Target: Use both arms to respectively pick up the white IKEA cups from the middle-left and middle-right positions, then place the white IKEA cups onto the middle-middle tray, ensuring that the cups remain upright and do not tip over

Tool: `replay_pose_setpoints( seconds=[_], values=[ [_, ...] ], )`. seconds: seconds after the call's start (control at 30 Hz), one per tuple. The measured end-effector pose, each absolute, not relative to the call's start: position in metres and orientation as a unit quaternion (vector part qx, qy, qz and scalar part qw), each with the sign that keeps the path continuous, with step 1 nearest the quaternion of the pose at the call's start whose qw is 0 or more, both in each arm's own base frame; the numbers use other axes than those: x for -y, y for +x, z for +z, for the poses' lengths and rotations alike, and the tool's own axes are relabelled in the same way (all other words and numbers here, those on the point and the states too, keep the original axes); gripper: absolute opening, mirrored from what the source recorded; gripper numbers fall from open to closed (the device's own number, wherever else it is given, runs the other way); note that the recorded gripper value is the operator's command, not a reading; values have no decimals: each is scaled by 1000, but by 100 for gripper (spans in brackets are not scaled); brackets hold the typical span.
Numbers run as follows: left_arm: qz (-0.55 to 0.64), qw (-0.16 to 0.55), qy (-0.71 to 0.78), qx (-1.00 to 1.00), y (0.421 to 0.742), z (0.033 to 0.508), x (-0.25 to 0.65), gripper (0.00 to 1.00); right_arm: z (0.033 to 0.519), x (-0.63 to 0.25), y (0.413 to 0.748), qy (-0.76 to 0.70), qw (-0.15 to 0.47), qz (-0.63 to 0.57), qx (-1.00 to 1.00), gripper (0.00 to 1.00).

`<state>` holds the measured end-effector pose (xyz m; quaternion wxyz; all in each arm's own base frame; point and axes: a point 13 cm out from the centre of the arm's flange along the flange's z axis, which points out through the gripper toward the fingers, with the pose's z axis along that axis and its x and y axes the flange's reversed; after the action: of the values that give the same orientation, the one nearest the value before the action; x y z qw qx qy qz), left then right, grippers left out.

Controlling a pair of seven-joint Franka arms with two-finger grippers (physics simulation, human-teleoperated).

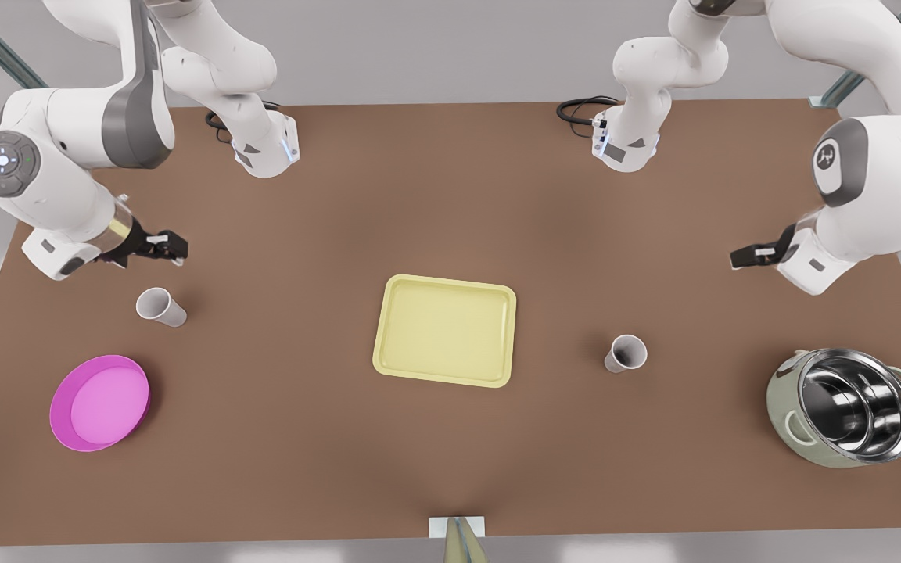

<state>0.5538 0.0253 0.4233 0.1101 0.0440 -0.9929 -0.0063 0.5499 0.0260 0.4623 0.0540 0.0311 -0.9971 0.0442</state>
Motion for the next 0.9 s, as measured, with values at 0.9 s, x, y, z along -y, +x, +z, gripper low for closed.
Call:
replay_pose_setpoints(
  seconds=[0.9],
  values=[
    [24,102,33,994,624,136,79,100,205,197,538,-48,116,-12,992,100]
  ],
)
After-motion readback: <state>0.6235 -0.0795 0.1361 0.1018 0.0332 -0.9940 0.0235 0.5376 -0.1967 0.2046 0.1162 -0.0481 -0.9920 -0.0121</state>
